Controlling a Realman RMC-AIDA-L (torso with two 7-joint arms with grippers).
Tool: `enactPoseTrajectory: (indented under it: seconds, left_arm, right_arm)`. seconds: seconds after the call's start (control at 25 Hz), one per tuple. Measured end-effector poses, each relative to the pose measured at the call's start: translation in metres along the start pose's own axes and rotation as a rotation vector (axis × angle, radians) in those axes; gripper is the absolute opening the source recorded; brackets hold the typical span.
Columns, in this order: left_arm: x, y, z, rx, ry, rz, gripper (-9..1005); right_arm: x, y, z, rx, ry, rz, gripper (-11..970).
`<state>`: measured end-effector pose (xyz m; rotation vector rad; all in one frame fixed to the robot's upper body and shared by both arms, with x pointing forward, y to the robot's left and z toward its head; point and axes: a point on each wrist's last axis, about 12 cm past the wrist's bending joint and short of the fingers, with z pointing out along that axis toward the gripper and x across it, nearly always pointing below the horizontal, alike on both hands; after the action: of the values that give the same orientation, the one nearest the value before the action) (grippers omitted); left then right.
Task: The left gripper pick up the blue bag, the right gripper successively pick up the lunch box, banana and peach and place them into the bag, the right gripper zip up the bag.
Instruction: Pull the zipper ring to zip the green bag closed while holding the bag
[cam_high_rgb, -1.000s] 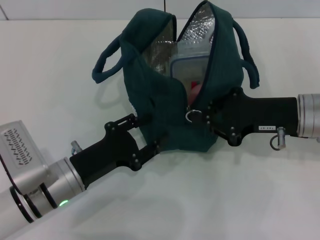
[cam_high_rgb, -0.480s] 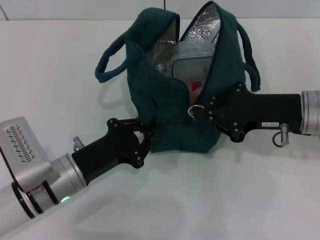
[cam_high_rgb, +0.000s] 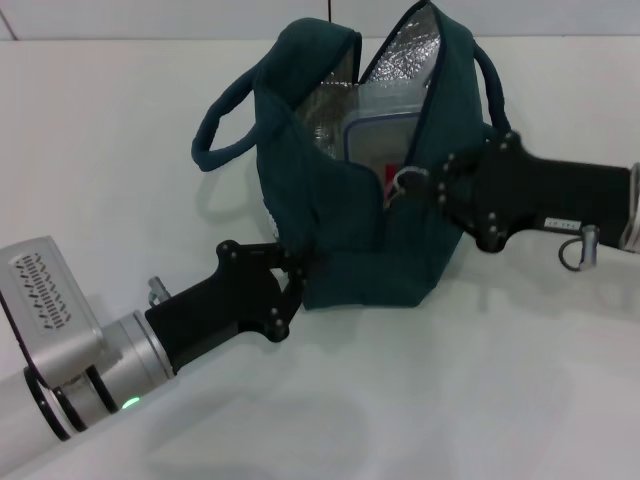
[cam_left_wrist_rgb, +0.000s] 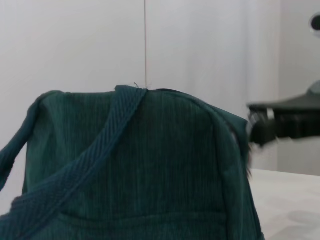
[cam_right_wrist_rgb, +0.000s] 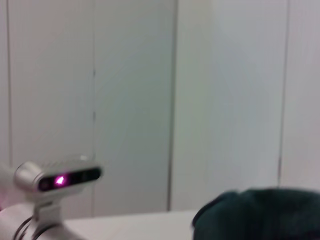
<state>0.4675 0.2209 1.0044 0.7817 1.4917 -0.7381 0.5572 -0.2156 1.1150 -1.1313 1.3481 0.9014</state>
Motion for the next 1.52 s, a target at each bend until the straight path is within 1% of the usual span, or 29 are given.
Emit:
enactPoseTrajectory:
  seconds: [0.2,0.32,0.44,0.6,0.72,0.76,0.8,0.88,1.0,1.08,1.24,1.32,1.36,1.52]
  left_arm:
    - [0.002,-0.006,0.002,0.061,0.022,0.015,34]
    - [0.002,-0.006,0.002,0.068,0.025,0.017,27]
    - [0.004,-0.007,-0.001,0.067,0.031,0.014,20]
    - [0.002,-0.008,-0.003,0.065,0.01,0.026,11]
    - [-0.003,-0.009,-0.003,0.061,-0.037,0.029,4]
    - [-0.003,-0.009,-0.003,0.061,-0.037,0.029,26]
    - [-0.007,-0.01,-0.003,0.06,-0.079,0.014,49]
    - [-0.012,-0.01,-0.002,0.061,-0.113,-0.005,94]
    - [-0.02,-0.009,0.003,0.091,-0.161,-0.059,183]
    - [-0.024,-0.008,0.006,0.115,-0.178,-0.089,251]
    - [-0.027,-0.005,0.013,0.13,-0.176,-0.1,379]
    - [-0.028,-0.001,0.015,0.107,-0.171,-0.11,439]
    - [-0.029,0.003,0.016,0.08,-0.175,-0.121,469]
    - [-0.03,0.013,0.012,0.007,-0.19,-0.125,594]
  right_arm:
    - [-0.005,-0.001,-0.01,0.114,-0.129,-0.065,7]
    - [-0.006,-0.003,-0.012,0.157,-0.173,-0.094,7]
    - [-0.004,-0.004,-0.015,0.204,-0.203,-0.1,7]
    - [0.0,-0.002,-0.015,0.208,-0.207,-0.111,7]
    - [0.001,0.002,-0.012,0.193,-0.206,-0.125,7]
    - [0.001,0.002,-0.011,0.19,-0.207,-0.127,7]
    - [0.001,0.003,-0.011,0.186,-0.209,-0.127,7]
    - [0.001,0.004,-0.01,0.182,-0.213,-0.127,7]
    - [0.001,0.004,-0.009,0.179,-0.217,-0.126,7]
    - [0.001,0.005,-0.008,0.173,-0.216,-0.126,6]
    - [0.0,0.009,0.0,0.128,-0.211,-0.128,6]
    - [-0.001,0.013,0.007,0.095,-0.217,-0.127,6]
    - [-0.002,0.014,0.009,0.085,-0.22,-0.126,6]
    - [-0.003,0.018,0.015,0.05,-0.223,-0.13,6]
